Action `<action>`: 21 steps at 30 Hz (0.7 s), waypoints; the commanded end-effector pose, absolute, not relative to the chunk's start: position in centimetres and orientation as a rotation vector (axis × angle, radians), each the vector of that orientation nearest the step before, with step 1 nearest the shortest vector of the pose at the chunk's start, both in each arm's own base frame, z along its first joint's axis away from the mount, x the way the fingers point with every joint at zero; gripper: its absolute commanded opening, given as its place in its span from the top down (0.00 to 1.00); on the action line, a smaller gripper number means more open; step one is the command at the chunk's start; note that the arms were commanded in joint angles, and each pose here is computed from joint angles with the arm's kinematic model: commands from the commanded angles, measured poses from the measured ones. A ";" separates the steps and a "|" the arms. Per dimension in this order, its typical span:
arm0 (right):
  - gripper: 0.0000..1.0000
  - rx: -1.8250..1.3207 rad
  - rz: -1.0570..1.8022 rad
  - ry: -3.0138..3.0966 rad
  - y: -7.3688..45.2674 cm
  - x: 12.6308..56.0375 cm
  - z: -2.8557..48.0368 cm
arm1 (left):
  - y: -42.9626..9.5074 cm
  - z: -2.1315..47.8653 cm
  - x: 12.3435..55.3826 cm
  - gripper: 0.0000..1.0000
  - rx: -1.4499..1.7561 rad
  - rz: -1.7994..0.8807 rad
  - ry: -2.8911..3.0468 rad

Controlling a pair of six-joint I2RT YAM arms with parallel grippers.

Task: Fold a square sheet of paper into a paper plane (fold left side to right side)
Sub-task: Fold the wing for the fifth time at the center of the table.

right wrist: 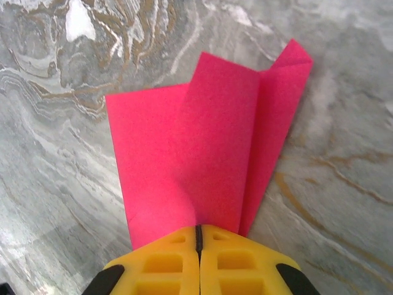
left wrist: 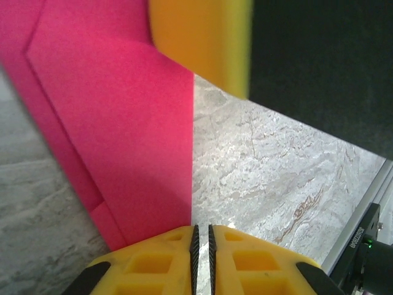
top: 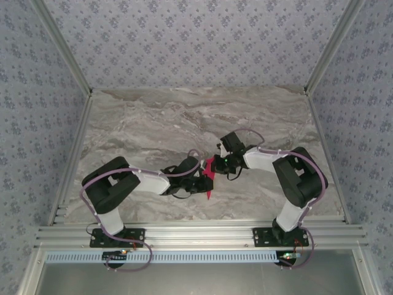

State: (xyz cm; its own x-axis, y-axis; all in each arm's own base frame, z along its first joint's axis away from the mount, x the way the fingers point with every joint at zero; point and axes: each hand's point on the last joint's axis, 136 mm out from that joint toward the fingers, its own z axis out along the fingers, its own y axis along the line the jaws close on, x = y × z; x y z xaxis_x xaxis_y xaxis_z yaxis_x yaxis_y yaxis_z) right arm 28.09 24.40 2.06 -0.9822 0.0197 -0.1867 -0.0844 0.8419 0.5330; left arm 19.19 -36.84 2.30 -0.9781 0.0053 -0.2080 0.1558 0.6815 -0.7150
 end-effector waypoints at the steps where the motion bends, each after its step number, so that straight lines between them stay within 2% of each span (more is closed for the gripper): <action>1: 0.94 -0.101 0.833 2.786 23.5 27.6 3.7 | -34.5 -1.5 16.6 0.88 0.103 -1.022 2.856; 6: 0.94 -0.147 0.944 2.704 23.8 26.5 5.1 | -34.3 -1.9 16.6 0.90 0.099 -0.999 2.862; 14: 0.94 -0.177 1.071 2.686 25.5 25.7 4.6 | -34.3 -1.9 16.7 0.90 0.101 -0.991 2.861; 21: 0.94 -0.184 1.043 2.716 26.1 26.5 3.5 | -34.2 -1.9 16.7 0.91 0.098 -0.984 2.862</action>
State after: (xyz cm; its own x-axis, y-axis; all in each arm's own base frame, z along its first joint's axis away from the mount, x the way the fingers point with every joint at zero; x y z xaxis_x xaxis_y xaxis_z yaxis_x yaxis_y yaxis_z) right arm 25.69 25.30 3.14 -0.9707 -0.0289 -0.2386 -0.1789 0.7497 0.6372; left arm 19.29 -36.74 2.10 -0.9751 -0.0129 -0.2215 0.1507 0.6939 -0.7041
